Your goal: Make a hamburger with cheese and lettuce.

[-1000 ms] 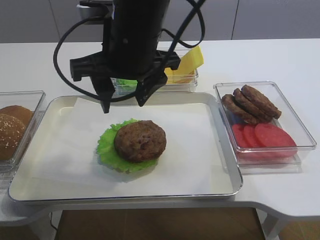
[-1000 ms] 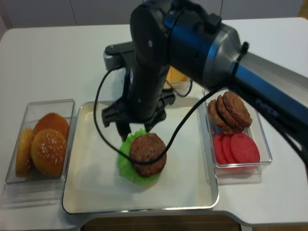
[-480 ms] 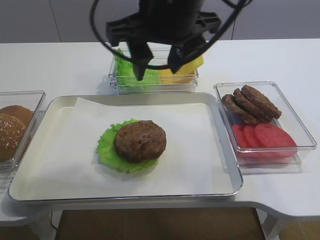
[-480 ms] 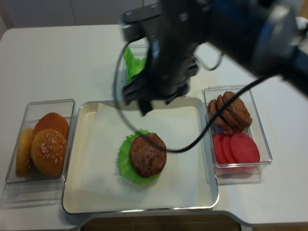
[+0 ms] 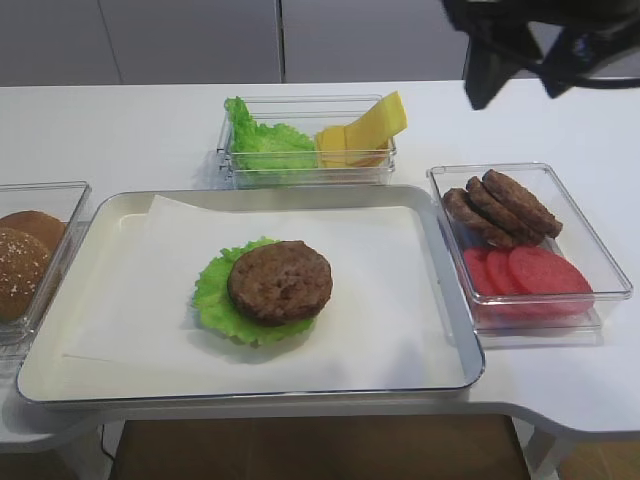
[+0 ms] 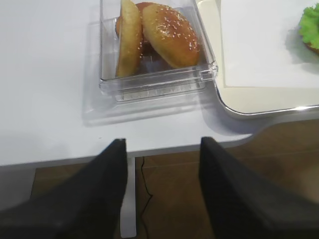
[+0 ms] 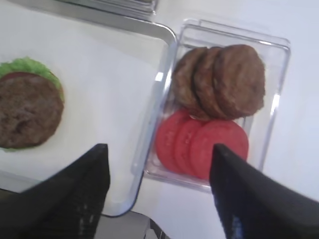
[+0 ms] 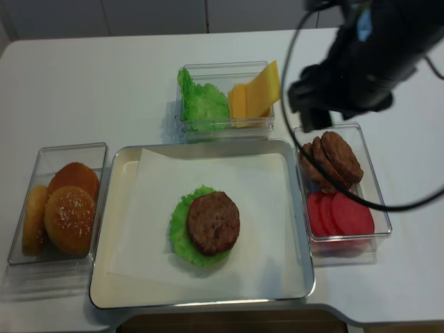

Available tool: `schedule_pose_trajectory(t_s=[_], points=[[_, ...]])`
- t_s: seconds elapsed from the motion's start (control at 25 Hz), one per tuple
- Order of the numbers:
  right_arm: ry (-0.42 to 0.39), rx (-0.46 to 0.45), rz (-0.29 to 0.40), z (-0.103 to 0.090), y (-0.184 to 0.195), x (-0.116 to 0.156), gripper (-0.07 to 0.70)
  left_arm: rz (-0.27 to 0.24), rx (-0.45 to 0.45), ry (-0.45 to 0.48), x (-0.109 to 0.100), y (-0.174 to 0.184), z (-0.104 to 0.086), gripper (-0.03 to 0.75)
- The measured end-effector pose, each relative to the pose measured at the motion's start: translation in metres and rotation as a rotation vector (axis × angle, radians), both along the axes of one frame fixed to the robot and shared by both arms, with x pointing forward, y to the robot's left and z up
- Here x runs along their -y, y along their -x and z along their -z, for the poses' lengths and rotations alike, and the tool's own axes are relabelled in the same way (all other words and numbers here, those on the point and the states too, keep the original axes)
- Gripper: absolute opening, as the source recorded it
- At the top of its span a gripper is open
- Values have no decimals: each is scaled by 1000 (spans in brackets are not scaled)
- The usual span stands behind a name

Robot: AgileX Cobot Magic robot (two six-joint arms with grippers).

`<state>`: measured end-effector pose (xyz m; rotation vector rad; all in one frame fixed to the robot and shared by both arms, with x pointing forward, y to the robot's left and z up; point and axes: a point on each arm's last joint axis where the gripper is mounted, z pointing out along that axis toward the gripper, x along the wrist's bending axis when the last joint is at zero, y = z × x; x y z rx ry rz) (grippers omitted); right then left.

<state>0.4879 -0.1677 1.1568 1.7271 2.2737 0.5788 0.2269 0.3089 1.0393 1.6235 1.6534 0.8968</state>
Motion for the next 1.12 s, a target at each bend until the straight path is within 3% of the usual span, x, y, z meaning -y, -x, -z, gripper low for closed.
schedule_pose_trajectory(t_s=[0.32,0.8,1.12], points=[[18,42,23,2,63,46,493,8,-1,5,1,0,0,353],[-56,173,24,16,161,93,493,13,-1,4,1,0,0,353],[-101,252,25,41,207,116,493,13,-1,4,1,0,0,353]])
